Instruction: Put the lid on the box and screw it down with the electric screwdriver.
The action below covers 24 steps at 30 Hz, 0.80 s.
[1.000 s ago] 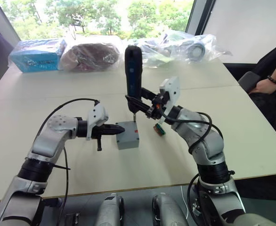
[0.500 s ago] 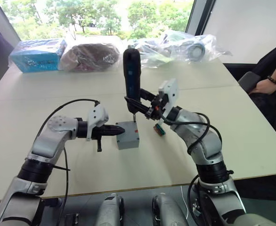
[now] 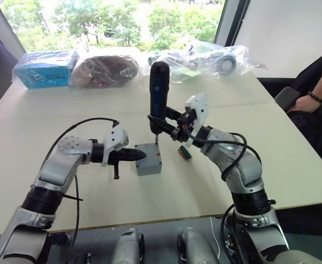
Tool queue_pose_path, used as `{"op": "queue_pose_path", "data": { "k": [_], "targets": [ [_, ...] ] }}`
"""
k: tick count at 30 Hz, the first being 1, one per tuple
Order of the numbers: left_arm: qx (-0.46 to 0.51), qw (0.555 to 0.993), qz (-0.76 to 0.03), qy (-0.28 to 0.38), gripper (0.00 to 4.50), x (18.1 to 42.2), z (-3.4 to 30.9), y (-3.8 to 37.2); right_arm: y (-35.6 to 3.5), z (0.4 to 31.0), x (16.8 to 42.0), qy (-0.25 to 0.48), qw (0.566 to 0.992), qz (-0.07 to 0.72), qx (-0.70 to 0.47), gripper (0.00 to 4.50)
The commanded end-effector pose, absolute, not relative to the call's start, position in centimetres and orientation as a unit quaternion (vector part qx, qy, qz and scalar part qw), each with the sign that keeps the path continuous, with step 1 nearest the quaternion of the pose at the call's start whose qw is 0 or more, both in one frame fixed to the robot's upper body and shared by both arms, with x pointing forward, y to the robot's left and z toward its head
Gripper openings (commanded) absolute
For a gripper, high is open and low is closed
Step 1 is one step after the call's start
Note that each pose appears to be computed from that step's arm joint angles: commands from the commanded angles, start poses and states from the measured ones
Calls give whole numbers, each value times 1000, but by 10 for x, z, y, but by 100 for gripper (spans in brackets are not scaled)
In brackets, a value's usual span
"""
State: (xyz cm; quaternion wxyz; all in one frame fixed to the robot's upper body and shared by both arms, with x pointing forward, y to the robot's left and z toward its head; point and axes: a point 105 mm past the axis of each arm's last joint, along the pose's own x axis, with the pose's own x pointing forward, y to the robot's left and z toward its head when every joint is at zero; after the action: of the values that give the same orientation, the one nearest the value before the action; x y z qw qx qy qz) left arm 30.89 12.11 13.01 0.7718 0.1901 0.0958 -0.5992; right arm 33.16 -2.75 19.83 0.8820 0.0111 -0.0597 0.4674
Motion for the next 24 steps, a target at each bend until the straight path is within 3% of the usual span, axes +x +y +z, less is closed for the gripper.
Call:
{"op": "queue_pose_path", "data": {
  "k": [1, 24],
  "targets": [
    [195, 770, -598, 102, 0, 308, 126, 124, -30, 126, 335, 82, 888, 453, -18, 191],
    [201, 770, -596, 107, 0, 309, 120, 125, -31, 119, 332, 115, 884, 453, 1, 191]
  ]
}}
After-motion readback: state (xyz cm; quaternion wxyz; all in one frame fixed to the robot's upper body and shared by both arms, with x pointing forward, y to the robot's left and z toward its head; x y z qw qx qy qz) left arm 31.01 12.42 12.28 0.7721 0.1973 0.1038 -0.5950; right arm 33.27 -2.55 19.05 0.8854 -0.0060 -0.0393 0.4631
